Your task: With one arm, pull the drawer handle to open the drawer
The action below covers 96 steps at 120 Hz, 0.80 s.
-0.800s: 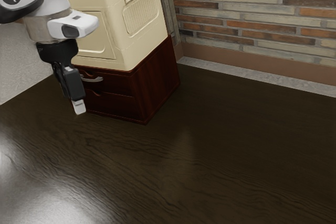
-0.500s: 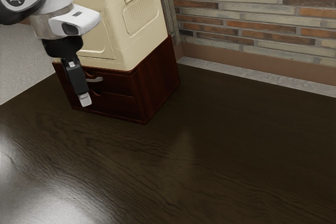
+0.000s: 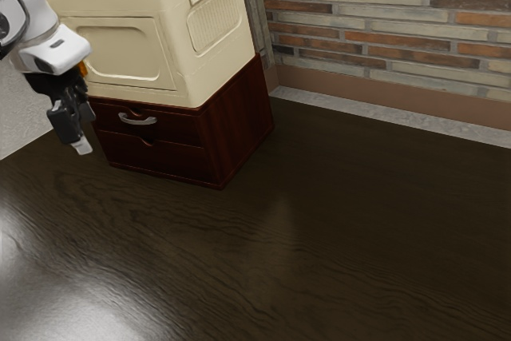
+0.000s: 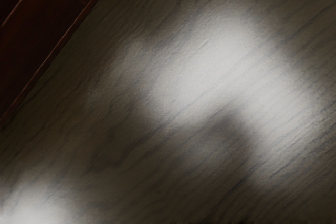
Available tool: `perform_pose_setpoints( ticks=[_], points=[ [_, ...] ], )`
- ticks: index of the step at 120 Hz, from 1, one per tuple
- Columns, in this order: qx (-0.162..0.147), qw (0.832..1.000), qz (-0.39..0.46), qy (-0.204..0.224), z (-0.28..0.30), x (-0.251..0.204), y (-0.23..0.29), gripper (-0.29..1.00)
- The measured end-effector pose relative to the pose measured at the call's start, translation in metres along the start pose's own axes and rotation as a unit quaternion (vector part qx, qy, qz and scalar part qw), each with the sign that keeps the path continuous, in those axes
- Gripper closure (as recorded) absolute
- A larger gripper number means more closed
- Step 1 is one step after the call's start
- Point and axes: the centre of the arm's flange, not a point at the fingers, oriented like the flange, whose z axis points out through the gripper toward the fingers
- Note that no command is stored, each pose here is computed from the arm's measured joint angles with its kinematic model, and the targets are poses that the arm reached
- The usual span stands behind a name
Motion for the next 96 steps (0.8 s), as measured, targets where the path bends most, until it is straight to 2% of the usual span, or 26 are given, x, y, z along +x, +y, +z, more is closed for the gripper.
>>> perform_pose_setpoints(
  ticks=[39,48,80,96],
  points=[
    [0.031,0.99,0.14,-0.004,0.044,-0.028,-0.061,0.0],
    [0.038,0.984,0.172,0.012,0.053,-0.027,-0.071,0.0],
    [0.11,0.954,0.264,0.089,0.06,-0.028,-0.096,0.0],
    [0.135,0.94,0.296,0.104,0.067,-0.038,-0.11,0.05]
  ],
)
